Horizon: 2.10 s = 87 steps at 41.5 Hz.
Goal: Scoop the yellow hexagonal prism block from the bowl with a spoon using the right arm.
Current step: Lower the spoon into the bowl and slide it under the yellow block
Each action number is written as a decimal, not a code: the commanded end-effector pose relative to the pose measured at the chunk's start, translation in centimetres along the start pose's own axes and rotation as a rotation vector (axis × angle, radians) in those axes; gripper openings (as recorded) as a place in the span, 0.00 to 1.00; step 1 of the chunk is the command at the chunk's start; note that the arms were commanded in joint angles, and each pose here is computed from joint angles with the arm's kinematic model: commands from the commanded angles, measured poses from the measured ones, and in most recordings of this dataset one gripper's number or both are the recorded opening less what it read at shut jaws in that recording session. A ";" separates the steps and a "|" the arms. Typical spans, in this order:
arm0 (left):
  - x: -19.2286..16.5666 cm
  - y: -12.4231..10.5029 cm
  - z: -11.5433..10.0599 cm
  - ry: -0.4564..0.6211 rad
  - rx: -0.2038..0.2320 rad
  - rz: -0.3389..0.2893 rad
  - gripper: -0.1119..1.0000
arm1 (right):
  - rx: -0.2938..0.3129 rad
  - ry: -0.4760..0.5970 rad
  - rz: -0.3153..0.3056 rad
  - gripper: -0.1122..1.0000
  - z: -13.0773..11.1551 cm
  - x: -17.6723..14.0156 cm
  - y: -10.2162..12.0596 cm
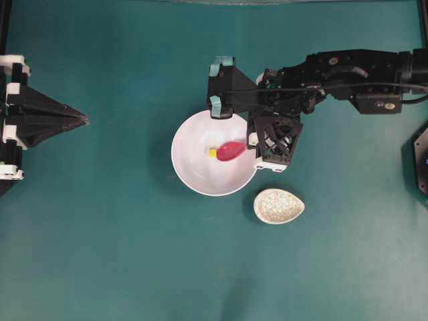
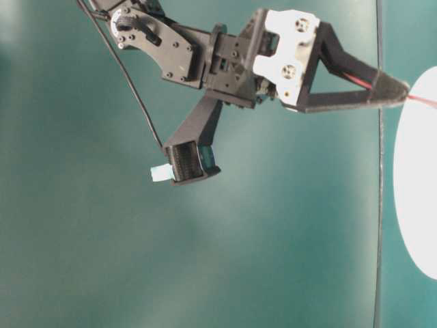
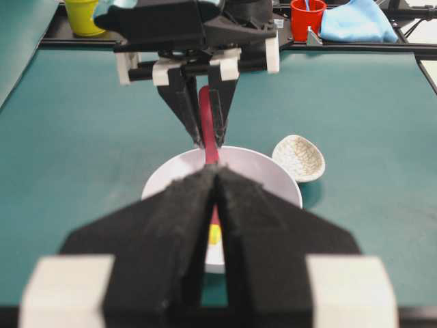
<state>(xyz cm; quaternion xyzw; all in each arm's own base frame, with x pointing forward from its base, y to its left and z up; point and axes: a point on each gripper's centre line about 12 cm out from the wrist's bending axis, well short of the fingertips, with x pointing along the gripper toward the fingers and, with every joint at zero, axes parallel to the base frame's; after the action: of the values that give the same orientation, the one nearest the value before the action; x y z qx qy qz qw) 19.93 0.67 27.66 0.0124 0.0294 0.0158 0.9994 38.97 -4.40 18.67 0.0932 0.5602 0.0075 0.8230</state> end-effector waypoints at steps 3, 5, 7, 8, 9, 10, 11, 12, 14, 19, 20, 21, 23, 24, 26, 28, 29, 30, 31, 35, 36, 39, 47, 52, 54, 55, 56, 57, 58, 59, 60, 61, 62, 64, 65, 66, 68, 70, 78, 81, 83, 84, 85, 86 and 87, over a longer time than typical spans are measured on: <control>0.2 0.1 0.8 -0.018 0.003 0.003 0.16 | -0.019 -0.075 -0.002 0.32 1.4 -0.9 0.6; 0.2 0.1 0.8 -0.020 0.003 0.003 0.16 | -0.023 -0.084 -0.004 0.32 1.6 -0.9 0.7; 0.2 0.1 0.8 -0.020 0.003 0.003 0.16 | -0.022 -0.093 -0.005 0.32 1.7 -0.8 0.6; 0.2 0.1 0.8 -0.018 0.003 0.003 0.16 | -0.022 -0.099 -0.006 0.32 1.8 -0.8 0.6; 0.2 0.1 0.8 -0.018 0.003 0.003 0.16 | -0.023 -0.100 -0.007 0.32 1.8 -0.8 0.6; 0.2 0.1 0.8 -0.020 0.003 0.003 0.16 | -0.023 -0.103 -0.006 0.32 1.8 -0.7 0.6; 0.2 0.1 0.8 -0.020 0.003 0.003 0.16 | -0.023 -0.107 -0.009 0.32 1.9 -0.6 0.6; 0.2 0.1 0.8 -0.020 0.003 0.003 0.16 | -0.023 -0.112 -0.009 0.32 1.9 -0.6 0.6; 0.2 0.1 0.8 -0.020 0.003 0.003 0.16 | -0.022 -0.120 -0.010 0.32 2.0 -0.5 0.6; 0.2 0.1 0.8 -0.018 0.003 0.003 0.16 | -0.023 -0.137 -0.015 0.32 2.3 -0.3 0.5; 0.2 0.1 0.8 -0.018 0.003 0.003 0.16 | -0.023 -0.139 -0.014 0.32 2.3 -0.2 0.6; 0.2 0.1 0.8 -0.018 0.003 0.003 0.16 | -0.024 -0.140 -0.016 0.32 2.3 -0.2 0.6; 0.2 0.1 0.8 -0.018 0.003 0.003 0.16 | -0.025 -0.143 -0.016 0.32 2.4 -0.1 0.6; 0.2 0.1 0.8 -0.018 0.003 0.003 0.16 | -0.026 -0.146 -0.017 0.32 2.4 0.0 0.6; 0.2 0.1 0.8 -0.020 0.003 0.003 0.16 | -0.026 -0.153 -0.018 0.32 2.5 0.1 0.6; 0.2 0.1 0.8 -0.020 0.003 0.003 0.16 | -0.028 -0.157 -0.017 0.32 2.4 0.2 0.8; 0.2 0.1 0.8 -0.018 0.003 0.003 0.16 | -0.029 -0.163 -0.018 0.32 2.5 0.3 0.8; 0.2 0.1 0.8 -0.018 0.003 0.003 0.16 | -0.028 -0.165 -0.019 0.32 2.5 0.3 0.8; 0.2 0.1 0.8 -0.020 0.003 0.003 0.16 | -0.029 -0.166 -0.019 0.32 2.4 0.4 0.8; 0.2 0.1 0.8 -0.020 0.003 0.003 0.16 | -0.031 -0.173 -0.019 0.32 2.4 0.5 0.9; 0.2 0.1 0.8 -0.018 0.003 0.003 0.16 | -0.030 -0.174 -0.020 0.32 2.3 0.6 0.9; 0.2 0.1 0.8 -0.018 0.003 0.003 0.16 | -0.028 -0.179 -0.020 0.32 2.2 0.7 0.9; 0.2 0.1 0.8 -0.020 0.003 0.003 0.16 | -0.024 -0.192 -0.021 0.32 2.0 1.0 1.0; 0.2 0.1 0.8 -0.018 0.003 0.003 0.16 | -0.026 -0.206 -0.022 0.32 1.9 1.3 1.3; 0.2 0.1 0.8 -0.020 0.000 0.003 0.16 | -0.025 -0.210 -0.023 0.32 1.9 1.4 1.3; 0.2 0.1 0.8 -0.018 0.003 0.003 0.16 | -0.026 -0.210 -0.023 0.32 1.7 1.5 1.3; 0.2 0.1 0.8 -0.018 0.001 0.003 0.16 | -0.027 -0.212 -0.023 0.32 1.7 1.5 1.4; 0.2 0.1 0.8 -0.020 0.001 0.003 0.16 | -0.027 -0.211 -0.022 0.32 1.7 1.5 1.4; 0.2 0.1 0.8 -0.020 0.001 0.003 0.16 | -0.026 -0.213 -0.022 0.32 1.6 1.6 1.5; 0.2 0.1 0.8 -0.020 0.003 0.003 0.16 | -0.026 -0.214 -0.022 0.32 1.6 1.6 1.5; 0.2 0.1 0.8 -0.018 0.001 0.003 0.16 | -0.024 -0.212 -0.022 0.32 1.5 1.7 1.5; 0.2 0.1 0.8 -0.018 0.001 0.003 0.16 | -0.025 -0.214 -0.021 0.32 1.5 1.7 1.5; 0.2 0.1 0.8 -0.018 0.001 0.003 0.16 | -0.024 -0.215 -0.021 0.32 1.5 1.7 1.5; 0.2 0.1 0.8 -0.018 0.001 0.003 0.16 | -0.025 -0.215 -0.019 0.32 1.4 1.8 1.7; 0.2 0.1 0.8 -0.020 0.001 0.003 0.16 | -0.023 -0.217 -0.019 0.32 1.5 1.8 1.7; 0.2 0.1 0.8 -0.020 0.001 0.003 0.16 | -0.022 -0.218 -0.018 0.32 1.5 1.8 1.7; 0.2 0.1 0.8 -0.018 0.001 0.003 0.16 | -0.021 -0.221 -0.016 0.32 1.5 1.8 1.7; 0.2 0.1 0.8 -0.020 0.001 0.003 0.16 | -0.023 -0.222 -0.015 0.32 1.5 1.8 1.9; 0.2 0.1 0.8 -0.018 0.001 0.003 0.16 | -0.024 -0.229 -0.015 0.32 1.6 1.7 1.9; 0.2 0.1 0.8 -0.018 0.001 0.003 0.16 | -0.025 -0.235 -0.015 0.32 1.7 1.5 1.9; 0.2 0.1 0.8 -0.017 0.000 0.003 0.16 | -0.026 -0.242 -0.014 0.32 1.8 1.2 2.0; 0.2 0.1 0.8 -0.017 0.001 0.003 0.16 | -0.028 -0.245 -0.015 0.32 1.8 1.0 2.0; 0.2 0.1 0.8 -0.017 0.001 0.003 0.16 | -0.030 -0.248 -0.015 0.32 1.9 0.9 2.0; 0.2 0.1 0.8 -0.017 0.001 0.003 0.16 | -0.030 -0.251 -0.014 0.32 1.9 0.7 2.0; 0.2 0.1 0.8 -0.017 0.001 0.003 0.16 | -0.032 -0.254 -0.015 0.32 1.9 0.6 2.1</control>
<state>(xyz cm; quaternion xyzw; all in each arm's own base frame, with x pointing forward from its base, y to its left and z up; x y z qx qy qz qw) 19.93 0.67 27.64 0.0116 0.0301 0.0158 0.9994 40.96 -2.70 16.88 0.0785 0.4789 -0.0036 0.8744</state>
